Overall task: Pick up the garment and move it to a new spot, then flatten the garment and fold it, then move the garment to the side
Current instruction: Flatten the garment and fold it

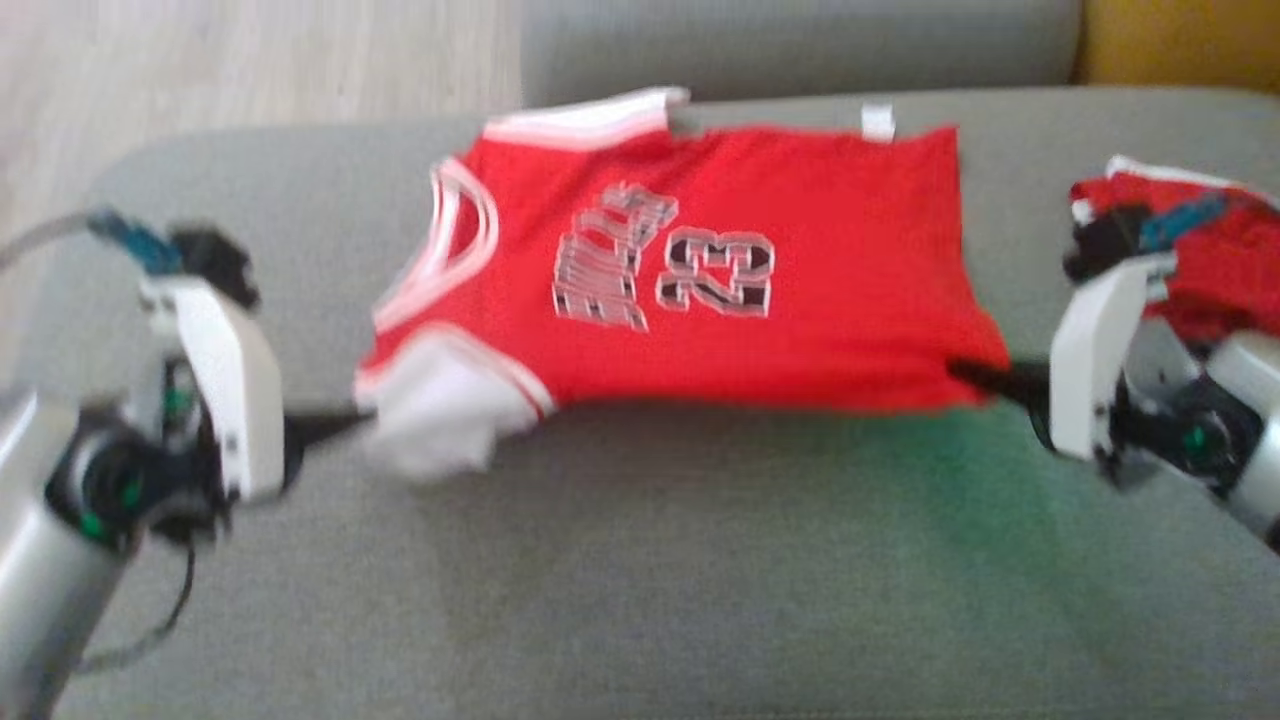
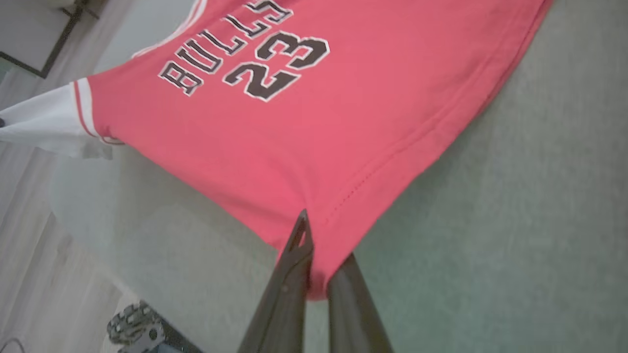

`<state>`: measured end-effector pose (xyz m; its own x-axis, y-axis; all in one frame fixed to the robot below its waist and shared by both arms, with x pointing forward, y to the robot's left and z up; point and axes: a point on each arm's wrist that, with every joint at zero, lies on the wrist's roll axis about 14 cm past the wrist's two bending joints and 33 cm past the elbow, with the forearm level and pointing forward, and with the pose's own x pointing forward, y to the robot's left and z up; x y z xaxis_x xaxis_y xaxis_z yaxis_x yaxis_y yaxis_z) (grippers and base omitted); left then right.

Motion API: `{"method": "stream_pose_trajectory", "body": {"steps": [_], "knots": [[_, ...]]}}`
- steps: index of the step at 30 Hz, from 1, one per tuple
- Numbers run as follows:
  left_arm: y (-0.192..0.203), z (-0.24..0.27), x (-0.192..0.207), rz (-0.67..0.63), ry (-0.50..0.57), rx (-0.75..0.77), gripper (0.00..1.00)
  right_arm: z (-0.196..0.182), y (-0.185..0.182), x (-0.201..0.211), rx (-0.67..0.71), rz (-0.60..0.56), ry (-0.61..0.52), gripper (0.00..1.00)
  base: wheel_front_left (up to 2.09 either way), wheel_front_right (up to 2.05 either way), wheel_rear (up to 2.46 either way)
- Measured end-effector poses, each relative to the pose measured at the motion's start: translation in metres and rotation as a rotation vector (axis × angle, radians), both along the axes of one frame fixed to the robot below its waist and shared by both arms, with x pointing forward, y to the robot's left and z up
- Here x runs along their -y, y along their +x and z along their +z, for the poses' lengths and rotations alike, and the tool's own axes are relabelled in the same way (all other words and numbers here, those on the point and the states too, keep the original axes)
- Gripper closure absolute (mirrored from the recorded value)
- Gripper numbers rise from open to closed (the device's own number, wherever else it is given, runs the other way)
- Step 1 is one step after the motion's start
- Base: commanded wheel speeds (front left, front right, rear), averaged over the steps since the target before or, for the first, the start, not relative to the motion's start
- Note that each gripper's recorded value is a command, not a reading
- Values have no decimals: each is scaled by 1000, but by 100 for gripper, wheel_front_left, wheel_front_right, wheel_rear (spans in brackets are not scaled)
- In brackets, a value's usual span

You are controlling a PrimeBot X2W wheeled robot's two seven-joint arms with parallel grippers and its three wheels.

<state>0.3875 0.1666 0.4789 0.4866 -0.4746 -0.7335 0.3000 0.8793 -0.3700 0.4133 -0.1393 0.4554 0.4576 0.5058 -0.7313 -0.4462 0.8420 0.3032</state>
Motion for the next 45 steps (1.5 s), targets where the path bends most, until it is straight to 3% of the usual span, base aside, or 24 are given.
{"method": "stream_pose_trajectory", "body": {"steps": [9, 13, 19, 24, 29, 38, 45], "knots": [[-109, -10, 21, -140, -17, -216, 100, -26, -93, 47, -273, 37, -125, 100, 0, 0, 0], [-128, -7, 28, -176, -30, -254, 100, -35, -122, 53, -358, 68, -141, 100, 0, 0, 0], [-127, -2, 29, -184, -30, -263, 100, -33, -123, 60, -373, 62, -143, 100, 0, 0, 0], [-111, -2, 28, -180, -35, -280, 100, -32, -108, 56, -389, 25, -90, 100, 0, 0, 0], [-56, 10, 37, -173, -44, -232, 100, -24, -63, 53, -362, -52, -23, 100, 0, 0, 0], [19, -15, 51, -168, 20, -212, 100, -48, -28, 52, -423, -118, -7, 100, 0, 0, 0], [55, -38, 63, -140, 20, -228, 100, -59, -9, 47, -437, -157, 4, 100, 0, 0, 0]]}}
